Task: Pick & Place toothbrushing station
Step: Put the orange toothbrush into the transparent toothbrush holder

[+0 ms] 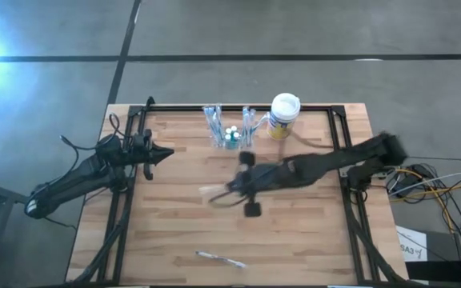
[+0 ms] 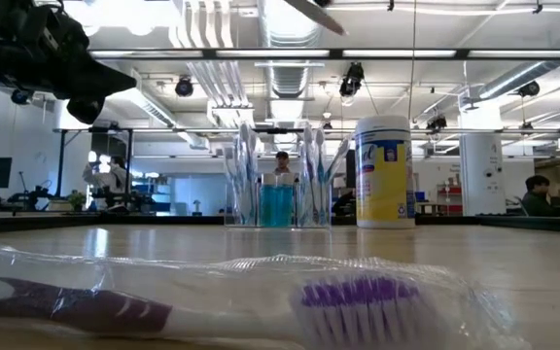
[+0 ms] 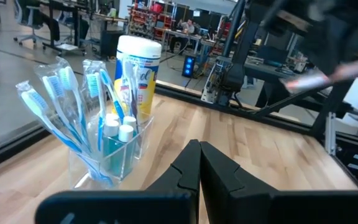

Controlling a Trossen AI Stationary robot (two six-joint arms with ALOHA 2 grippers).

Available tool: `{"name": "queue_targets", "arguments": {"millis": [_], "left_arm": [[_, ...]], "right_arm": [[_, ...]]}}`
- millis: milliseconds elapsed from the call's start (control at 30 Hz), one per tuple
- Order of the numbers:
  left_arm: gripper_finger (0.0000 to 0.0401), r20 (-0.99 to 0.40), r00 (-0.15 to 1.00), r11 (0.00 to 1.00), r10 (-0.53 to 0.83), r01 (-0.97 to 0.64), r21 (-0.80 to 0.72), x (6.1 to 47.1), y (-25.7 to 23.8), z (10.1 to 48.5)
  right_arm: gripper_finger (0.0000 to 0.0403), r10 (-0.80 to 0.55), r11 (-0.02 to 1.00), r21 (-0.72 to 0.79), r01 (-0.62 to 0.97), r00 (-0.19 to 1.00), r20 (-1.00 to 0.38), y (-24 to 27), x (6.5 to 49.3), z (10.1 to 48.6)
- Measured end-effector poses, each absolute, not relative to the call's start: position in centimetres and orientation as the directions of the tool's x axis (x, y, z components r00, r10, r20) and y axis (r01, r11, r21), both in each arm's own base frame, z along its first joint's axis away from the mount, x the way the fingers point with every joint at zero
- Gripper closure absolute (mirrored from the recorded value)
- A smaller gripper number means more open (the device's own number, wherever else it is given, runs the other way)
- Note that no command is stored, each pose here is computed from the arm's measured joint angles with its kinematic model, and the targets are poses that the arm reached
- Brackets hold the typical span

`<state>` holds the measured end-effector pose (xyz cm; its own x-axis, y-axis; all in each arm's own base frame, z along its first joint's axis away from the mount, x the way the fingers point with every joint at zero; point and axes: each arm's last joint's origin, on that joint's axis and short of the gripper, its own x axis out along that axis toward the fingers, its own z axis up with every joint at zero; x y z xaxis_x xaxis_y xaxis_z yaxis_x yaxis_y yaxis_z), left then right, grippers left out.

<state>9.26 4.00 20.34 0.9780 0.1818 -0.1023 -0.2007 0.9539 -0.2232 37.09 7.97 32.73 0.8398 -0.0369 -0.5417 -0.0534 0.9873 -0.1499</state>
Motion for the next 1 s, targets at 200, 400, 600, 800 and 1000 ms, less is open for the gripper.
{"name": "queue_targets", "arguments": {"millis": [200,400,600,800,1000], "left_arm": [[0.0394,-0.102,0.975,0.953,0.196,-0.214,-0.214,9.3,4.0,20.4],[0.0394,-0.099,0.975,0.955,0.197,-0.214,-0.208,9.3,4.0,20.4],[0.0394,0.007,0.98,0.964,0.2,-0.196,-0.179,9.3,4.1,21.4],[0.0394,0.027,0.98,0.965,0.199,-0.191,-0.18,9.3,4.1,21.6],[0.0394,0.029,0.98,0.966,0.199,-0.191,-0.174,9.3,4.1,21.6]], "right_arm": [[0.039,0.031,0.988,-0.136,-0.074,0.955,-0.295,5.3,29.6,31.8],[0.039,0.004,0.993,-0.12,-0.02,0.991,-0.132,3.3,23.7,27.6],[0.039,0.016,0.997,-0.074,-0.016,1.0,0.0,2.7,20.0,23.2],[0.039,0.002,0.997,-0.075,0.006,0.994,0.11,2.3,17.8,21.3],[0.039,-0.054,0.994,-0.08,0.069,0.984,0.168,1.8,15.7,20.8]]}}
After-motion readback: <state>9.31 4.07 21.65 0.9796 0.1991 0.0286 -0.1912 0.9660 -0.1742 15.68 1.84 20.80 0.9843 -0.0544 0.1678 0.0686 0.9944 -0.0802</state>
